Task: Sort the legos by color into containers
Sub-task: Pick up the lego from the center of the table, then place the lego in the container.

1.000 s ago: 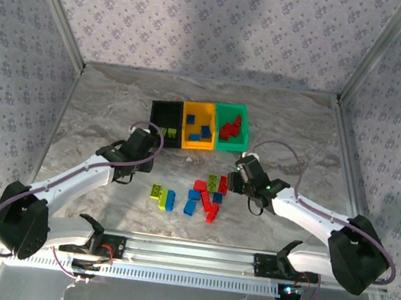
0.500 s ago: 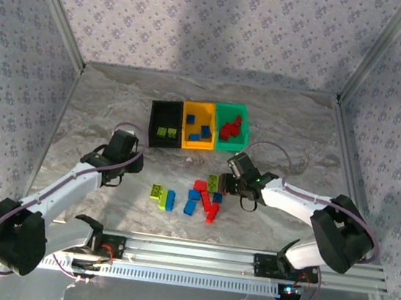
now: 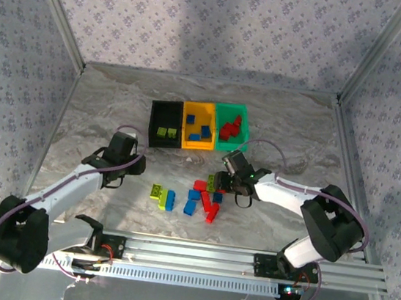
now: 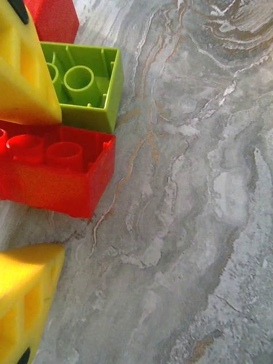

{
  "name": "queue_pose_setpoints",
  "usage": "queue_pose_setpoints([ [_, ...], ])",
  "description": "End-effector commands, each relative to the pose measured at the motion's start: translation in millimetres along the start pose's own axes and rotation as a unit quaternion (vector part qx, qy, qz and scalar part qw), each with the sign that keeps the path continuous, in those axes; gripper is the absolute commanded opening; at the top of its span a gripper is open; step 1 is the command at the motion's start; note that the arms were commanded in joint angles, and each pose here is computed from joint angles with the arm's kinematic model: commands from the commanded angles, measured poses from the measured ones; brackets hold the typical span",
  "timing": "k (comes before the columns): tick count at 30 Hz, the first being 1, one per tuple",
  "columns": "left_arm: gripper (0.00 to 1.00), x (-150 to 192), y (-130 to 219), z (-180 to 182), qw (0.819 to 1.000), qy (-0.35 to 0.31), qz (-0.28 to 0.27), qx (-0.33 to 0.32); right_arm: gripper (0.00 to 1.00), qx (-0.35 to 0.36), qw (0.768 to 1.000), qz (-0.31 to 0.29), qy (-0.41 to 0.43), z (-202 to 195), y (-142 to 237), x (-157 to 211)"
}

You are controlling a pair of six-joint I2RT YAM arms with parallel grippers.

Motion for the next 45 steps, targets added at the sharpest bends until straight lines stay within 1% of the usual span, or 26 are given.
queue_pose_setpoints([
  [1,0.5,-1.3,-0.9,-1.0,1.0,-0.001,-0.011,0.012,0.55,0.035,0.999,0.002,0.001,-3.4,-0.5,0.9],
  [3,0.5,-1.1,-1.1,-0.7,1.0,-0.001,-0.012,0.012,0.48,0.037,0.999,0.003,0.004,-4.5,1.6,2.4],
  [6,0.5,-0.5,-1.6,-0.9,1.0,-0.001,-0.012,0.013,0.4,0.032,0.999,-0.006,0.003,-4.2,7.0,0.8],
  [14,0.5,0.5,-3.5,-2.2,1.0,-0.001,-0.012,0.018,0.26,0.014,0.999,-0.048,0.009,6.5,29.6,-20.4],
  [18,0.5,1.0,-5.3,-5.2,0.999,-0.001,-0.01,0.03,0.25,0.009,0.998,-0.061,0.022,12.2,35.4,-37.8],
  [20,0.5,1.8,-5.4,-4.9,1.0,-0.001,-0.01,0.029,0.23,0.008,0.997,-0.069,0.021,12.8,38.7,-47.9],
  [23,0.5,1.6,-4.6,-5.1,0.999,0.001,-0.015,0.032,0.22,-0.004,0.997,-0.08,0.014,14.4,45.9,-65.7],
  [27,0.5,2.0,-4.8,-5.3,0.999,0.001,-0.016,0.033,0.21,-0.03,0.994,-0.101,0.003,16.5,58.2,-96.2],
  [32,0.5,1.9,-5.0,-5.6,0.999,0.001,-0.018,0.034,0.19,-0.052,0.992,-0.112,-0.005,15.7,61.9,-139.0],
  [37,0.5,2.2,-5.0,-5.5,0.999,0.001,-0.018,0.034,0.19,-0.085,0.989,-0.117,-0.023,22.1,53.0,-191.5],
  [40,0.5,2.1,-5.1,-5.4,0.999,0.0,-0.02,0.033,0.2,-0.084,0.991,-0.104,-0.029,25.4,34.0,-212.8],
  [42,0.5,2.0,-5.2,-4.9,0.999,0.001,-0.02,0.032,0.21,-0.071,0.993,-0.093,-0.026,25.2,17.0,-222.1],
  [45,0.5,2.2,-5.1,-4.9,0.999,0.001,-0.021,0.032,0.24,-0.063,0.994,-0.081,-0.023,26.4,-2.8,-234.7],
])
Point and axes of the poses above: each hand's point on the last joint's axis, 136 mm out from that joint toward the fingers, its own y axis back along the fingers, its own z axis along the line the jaws close on, x = y × z, the point moved 5 cm from there along y, back along the fingers, and after that the axes turned 7 degrees about -y, right-handed, at the moved point
